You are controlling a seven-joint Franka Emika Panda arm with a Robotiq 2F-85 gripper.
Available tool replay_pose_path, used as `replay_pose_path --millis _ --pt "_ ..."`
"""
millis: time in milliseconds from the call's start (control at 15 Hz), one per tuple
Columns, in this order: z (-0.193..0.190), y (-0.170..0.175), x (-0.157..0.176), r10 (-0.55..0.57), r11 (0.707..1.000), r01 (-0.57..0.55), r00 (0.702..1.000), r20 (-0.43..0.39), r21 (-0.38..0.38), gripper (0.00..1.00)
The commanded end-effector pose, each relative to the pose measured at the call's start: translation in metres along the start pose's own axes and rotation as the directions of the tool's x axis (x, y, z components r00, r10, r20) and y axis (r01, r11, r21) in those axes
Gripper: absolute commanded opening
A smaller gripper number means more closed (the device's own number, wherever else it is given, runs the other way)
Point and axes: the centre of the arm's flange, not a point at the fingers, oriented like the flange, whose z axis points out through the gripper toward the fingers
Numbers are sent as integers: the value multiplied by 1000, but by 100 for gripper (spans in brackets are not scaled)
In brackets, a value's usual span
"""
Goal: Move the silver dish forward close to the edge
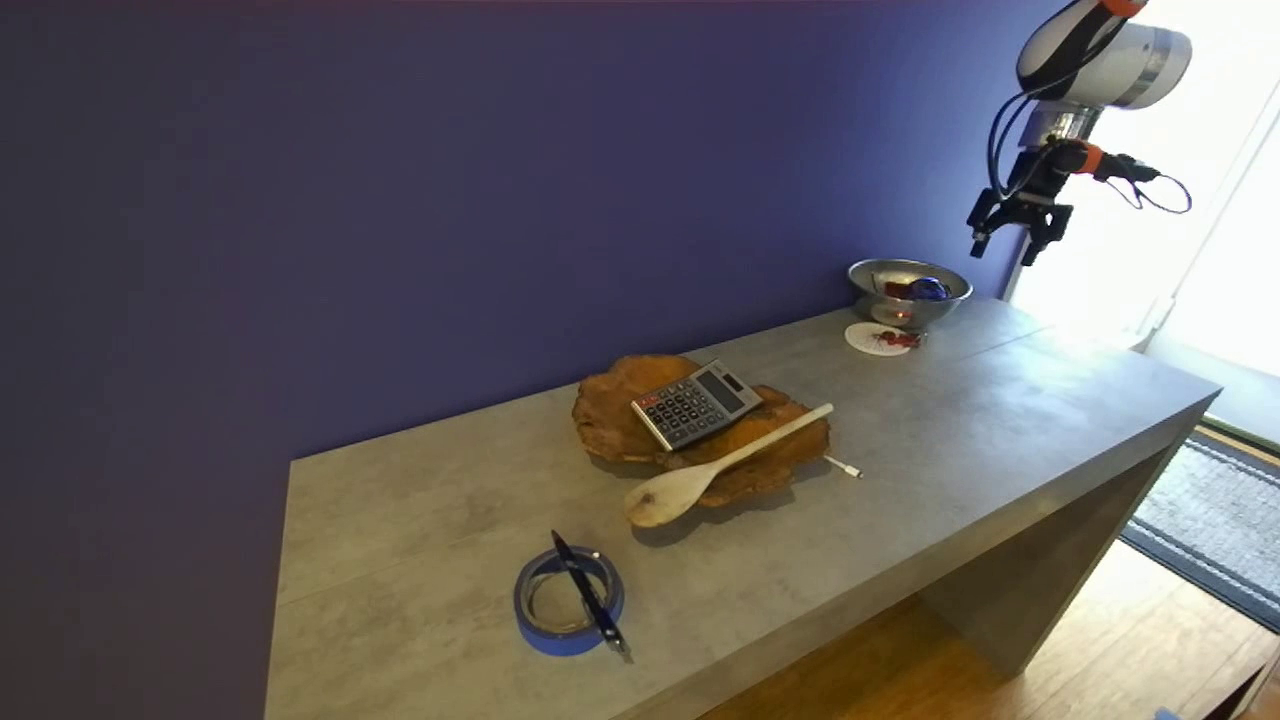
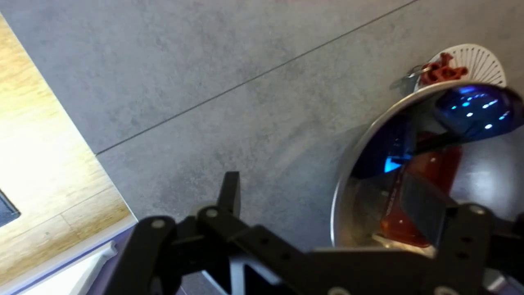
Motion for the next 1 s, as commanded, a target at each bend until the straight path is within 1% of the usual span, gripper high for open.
replay_pose_path --millis 0,67,267,333,400,533,600,733,800,867,933 --pt "6 6 8 7 1000 -7 1000 6 -2 100" --pt "10 9 9 12 1000 -12 1000 9 -3 100" --pt "7 1 6 1 1000 -1 1000 8 1 100" --pt "7 0 4 -10 999 11 1000 -14 30 100" --pt "10 -2 5 4 999 -3 999 -37 41 100" --pt "23 -6 12 36 999 -32 995 -95 44 100" --pt "28 -8 14 42 999 -37 989 -141 39 100" --pt "39 -13 19 45 999 -40 982 -185 31 100" --pt "44 -16 20 46 999 -43 979 -199 18 93" --pt "50 -18 22 49 999 -47 977 -209 15 74" --pt "55 -19 22 56 998 -55 976 -209 13 68"
